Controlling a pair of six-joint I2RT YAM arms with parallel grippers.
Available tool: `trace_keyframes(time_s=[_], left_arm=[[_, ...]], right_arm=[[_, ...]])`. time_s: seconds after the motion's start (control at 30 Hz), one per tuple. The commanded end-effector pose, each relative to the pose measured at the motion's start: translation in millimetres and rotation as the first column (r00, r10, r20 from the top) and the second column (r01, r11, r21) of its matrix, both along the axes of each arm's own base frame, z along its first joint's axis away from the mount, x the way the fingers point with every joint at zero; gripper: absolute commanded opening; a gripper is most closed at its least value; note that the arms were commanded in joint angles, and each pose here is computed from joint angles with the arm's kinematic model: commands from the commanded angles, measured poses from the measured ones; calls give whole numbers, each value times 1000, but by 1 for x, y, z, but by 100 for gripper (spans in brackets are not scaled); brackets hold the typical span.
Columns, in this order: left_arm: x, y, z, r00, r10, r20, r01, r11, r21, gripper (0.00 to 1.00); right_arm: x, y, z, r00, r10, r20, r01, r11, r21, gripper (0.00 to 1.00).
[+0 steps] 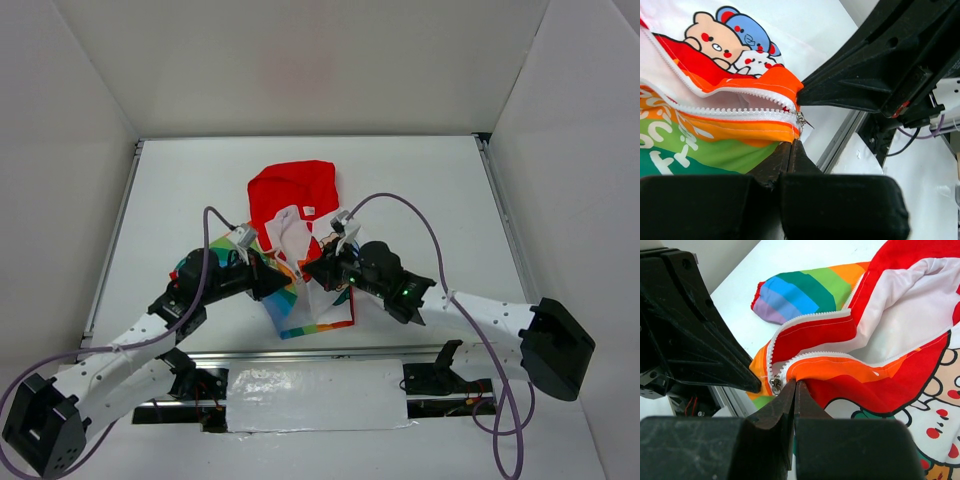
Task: Zip up the jacket
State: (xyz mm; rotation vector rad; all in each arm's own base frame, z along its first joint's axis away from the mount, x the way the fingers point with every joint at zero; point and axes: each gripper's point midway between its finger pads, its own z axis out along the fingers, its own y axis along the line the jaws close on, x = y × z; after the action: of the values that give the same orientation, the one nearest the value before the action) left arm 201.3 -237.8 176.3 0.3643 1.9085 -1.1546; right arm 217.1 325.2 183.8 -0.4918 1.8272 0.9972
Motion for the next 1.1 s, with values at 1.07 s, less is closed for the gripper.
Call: trace_keyframes(time_s=[1.07], left_arm=[[-45,-10,-100,961,-112,-253,110,994,-24,0]], right_arm=[[-8,-3,-84,936,-127,-328,94,989,-113,0]])
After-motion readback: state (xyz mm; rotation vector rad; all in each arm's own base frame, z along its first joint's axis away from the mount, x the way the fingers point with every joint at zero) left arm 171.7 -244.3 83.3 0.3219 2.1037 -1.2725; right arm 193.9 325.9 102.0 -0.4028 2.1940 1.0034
